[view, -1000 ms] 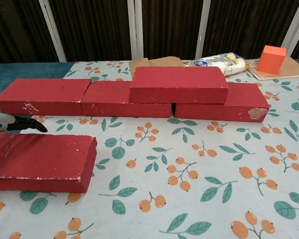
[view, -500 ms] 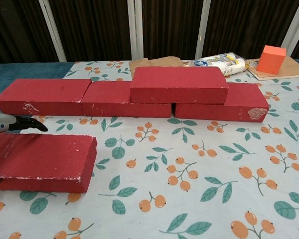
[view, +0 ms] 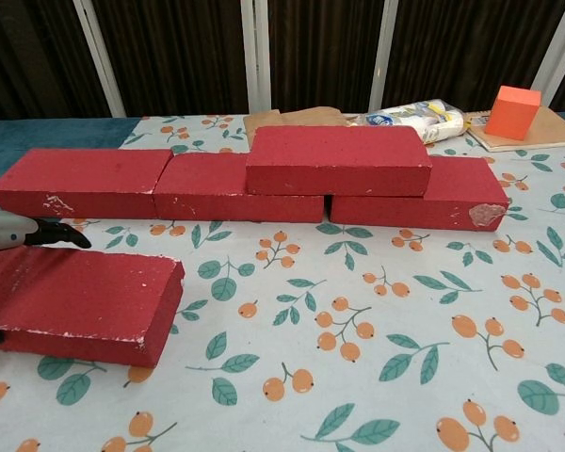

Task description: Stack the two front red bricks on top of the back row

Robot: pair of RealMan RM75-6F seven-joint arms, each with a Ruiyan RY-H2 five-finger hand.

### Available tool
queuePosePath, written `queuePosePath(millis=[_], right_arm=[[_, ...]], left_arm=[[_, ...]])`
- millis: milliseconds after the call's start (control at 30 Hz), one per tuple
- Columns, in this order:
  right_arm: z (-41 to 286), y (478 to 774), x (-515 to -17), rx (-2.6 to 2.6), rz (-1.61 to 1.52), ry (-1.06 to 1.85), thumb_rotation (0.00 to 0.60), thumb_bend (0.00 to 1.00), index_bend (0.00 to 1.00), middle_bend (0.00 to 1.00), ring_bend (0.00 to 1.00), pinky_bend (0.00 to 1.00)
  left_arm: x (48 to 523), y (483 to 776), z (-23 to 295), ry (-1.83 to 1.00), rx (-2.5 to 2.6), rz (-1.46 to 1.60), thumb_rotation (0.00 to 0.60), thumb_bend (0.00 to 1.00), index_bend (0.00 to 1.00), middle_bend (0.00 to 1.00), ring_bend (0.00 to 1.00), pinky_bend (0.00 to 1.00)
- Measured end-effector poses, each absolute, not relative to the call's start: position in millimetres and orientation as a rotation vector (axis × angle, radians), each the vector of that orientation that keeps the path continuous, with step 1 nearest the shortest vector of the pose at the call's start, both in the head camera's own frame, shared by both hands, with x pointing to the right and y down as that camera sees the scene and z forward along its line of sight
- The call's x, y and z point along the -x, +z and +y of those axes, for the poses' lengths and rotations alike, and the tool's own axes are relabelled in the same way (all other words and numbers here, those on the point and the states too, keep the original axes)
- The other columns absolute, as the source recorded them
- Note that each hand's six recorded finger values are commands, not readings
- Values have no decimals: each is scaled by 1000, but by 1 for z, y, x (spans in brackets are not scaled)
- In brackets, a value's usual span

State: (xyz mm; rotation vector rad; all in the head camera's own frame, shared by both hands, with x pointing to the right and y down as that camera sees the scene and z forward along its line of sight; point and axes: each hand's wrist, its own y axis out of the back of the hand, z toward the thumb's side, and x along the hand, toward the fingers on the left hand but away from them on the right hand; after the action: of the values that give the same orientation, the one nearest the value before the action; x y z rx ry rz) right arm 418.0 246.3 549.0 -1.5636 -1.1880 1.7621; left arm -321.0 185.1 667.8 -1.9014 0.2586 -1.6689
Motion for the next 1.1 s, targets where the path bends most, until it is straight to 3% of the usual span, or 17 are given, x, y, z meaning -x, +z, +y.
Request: queuePosePath(millis=[267, 700, 900, 1100], right_arm=[[248, 551, -416, 1578, -1165, 1768, 600, 214, 0, 0, 13, 0], [247, 550, -415, 1579, -1175, 1755, 600, 214, 0, 0, 16, 0], [247, 551, -415, 1573, -1175, 1765, 600, 213, 0, 0, 16, 0], [247, 554, -418, 1555, -1171, 1788, 600, 214, 0, 0, 17, 0]], left_arm=[[315, 672, 185, -1648, 1920, 249, 600, 0, 36, 108, 57, 121], [311, 672, 177, -1609, 1919, 262, 600, 146, 296, 353, 304, 346], [304, 665, 158, -1562, 1921, 325, 600, 158, 309, 363, 307, 347], [291, 651, 113, -1514, 1933, 363, 600, 159, 316, 374, 307, 345]])
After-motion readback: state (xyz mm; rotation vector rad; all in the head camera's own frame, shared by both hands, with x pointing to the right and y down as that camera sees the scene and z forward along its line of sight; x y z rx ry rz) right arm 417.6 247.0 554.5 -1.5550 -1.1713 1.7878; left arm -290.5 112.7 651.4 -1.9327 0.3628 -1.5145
